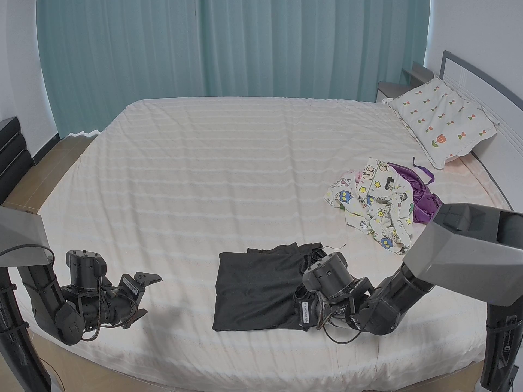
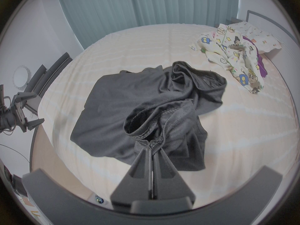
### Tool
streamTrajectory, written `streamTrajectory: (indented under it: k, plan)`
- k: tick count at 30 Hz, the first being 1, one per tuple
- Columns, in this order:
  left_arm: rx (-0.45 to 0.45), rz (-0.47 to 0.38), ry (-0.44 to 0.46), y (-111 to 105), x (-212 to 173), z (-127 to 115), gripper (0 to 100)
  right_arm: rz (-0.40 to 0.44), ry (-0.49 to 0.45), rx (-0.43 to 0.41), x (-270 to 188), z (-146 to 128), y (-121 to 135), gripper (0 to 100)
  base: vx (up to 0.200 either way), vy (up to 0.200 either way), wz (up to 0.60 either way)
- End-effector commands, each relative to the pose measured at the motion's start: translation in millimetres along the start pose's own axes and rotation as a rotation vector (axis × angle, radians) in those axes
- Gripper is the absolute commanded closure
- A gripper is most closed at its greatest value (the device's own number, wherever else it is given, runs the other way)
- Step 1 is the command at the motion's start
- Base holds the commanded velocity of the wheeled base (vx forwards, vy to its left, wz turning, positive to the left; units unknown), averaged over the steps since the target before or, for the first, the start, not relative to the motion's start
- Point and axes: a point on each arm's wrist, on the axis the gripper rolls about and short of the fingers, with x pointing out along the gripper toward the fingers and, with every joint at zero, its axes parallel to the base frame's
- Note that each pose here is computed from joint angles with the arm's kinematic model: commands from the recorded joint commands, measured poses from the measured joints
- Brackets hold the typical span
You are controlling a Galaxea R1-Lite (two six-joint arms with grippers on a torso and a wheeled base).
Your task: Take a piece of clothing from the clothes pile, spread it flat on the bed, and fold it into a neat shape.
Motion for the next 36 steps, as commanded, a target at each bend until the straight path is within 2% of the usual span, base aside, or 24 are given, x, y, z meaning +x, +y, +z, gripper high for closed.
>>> streamTrajectory:
  k: [1,2,4,12,18,19,26,30,36]
  plan:
    - [-0.001,0.004,0.003,0.7,1.3,-0.1,0,-0.001,0.014,0.04,-21.7,2.6,-25.4,100,0.0,0.0,0.0]
    - [-0.001,0.004,0.003,0.7,1.3,-0.1,0,-0.001,0.014,0.04,-21.7,2.6,-25.4,100,0.0,0.0,0.0]
    - [0.0,0.002,0.002,0.5,1.3,0.0,0,-0.009,0.027,0.086,-29.4,3.0,-45.0,100,0.0,0.0,0.0]
    - [0.001,0.004,0.003,0.9,1.1,-0.3,0,0.039,0.063,0.153,-29.6,-1.9,-74.0,100,0.0,0.0,0.0]
    - [0.001,0.004,0.003,0.9,1.1,-0.3,0,0.008,0.102,0.15,-24.8,-9.8,-94.2,100,0.0,0.0,0.0]
    - [0.0,0.005,0.003,1.1,1.3,-0.3,0,-0.002,0.109,0.15,-24.6,-11.1,-98.5,0,0.0,0.0,0.0]
    - [0.0,0.005,0.003,1.1,1.3,-0.3,0,-0.021,0.105,0.181,-28.7,-9.2,-113.2,0,0.0,0.0,0.0]
    - [0.001,0.004,0.003,0.8,1.5,-0.1,0,0.052,0.016,0.239,-51.4,9.6,-123.3,0,0.0,0.0,0.0]
    - [0.0,0.008,0.003,1.7,1.8,-0.5,0,0.101,-0.097,0.26,-36.0,39.1,-123.8,0,0.0,0.0,0.0]
